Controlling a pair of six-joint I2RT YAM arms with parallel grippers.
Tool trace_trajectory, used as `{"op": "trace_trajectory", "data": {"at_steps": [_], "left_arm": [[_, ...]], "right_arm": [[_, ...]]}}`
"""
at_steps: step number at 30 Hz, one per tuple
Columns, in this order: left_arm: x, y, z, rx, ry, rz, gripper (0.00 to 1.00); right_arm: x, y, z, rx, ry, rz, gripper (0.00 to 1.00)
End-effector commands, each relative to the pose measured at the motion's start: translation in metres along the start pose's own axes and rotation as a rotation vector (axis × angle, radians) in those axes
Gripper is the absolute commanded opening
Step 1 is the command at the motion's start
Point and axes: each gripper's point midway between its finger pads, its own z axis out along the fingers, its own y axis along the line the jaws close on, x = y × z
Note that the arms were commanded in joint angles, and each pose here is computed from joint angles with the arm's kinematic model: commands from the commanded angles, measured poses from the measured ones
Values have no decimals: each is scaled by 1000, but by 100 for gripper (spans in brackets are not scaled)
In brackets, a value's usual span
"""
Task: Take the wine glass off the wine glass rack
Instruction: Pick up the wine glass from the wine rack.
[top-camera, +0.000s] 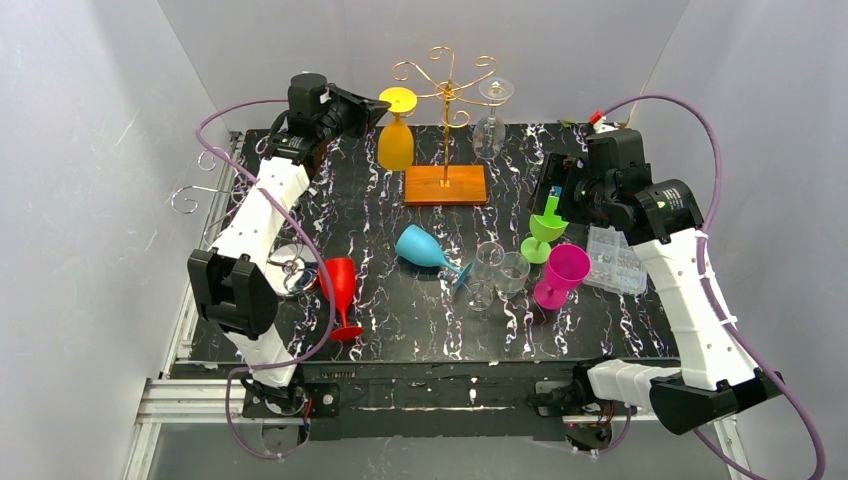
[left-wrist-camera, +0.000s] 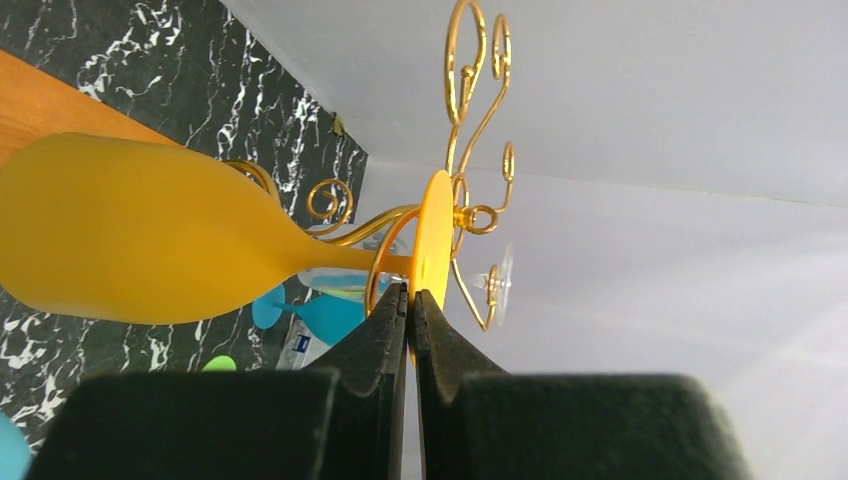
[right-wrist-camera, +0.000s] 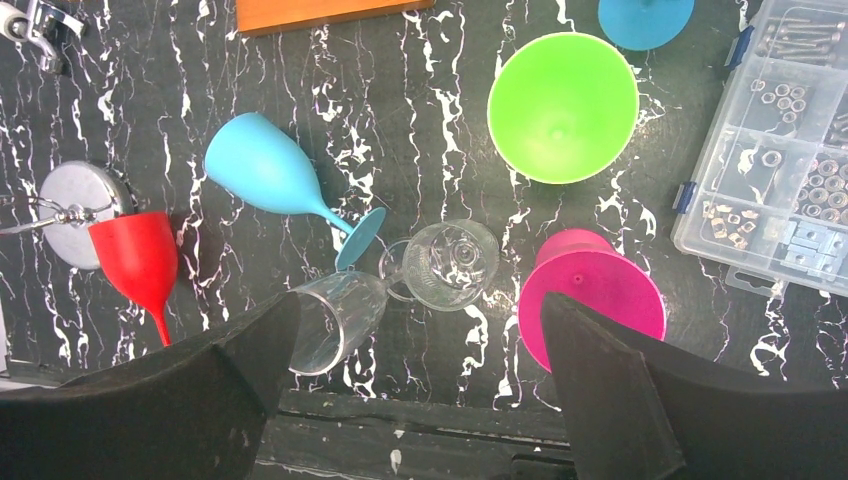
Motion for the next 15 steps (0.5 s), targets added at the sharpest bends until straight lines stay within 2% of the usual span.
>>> {"op": "trace_trajectory", "data": {"at_steps": [1, 15], "left_arm": [[-7, -34, -16, 106, -29, 9, 0], [4, -42, 1, 148, 63, 10, 0]], "right_arm": [[-10, 1, -9, -5, -42, 5, 100], [-11, 2, -9, -6, -46, 4, 100]]}}
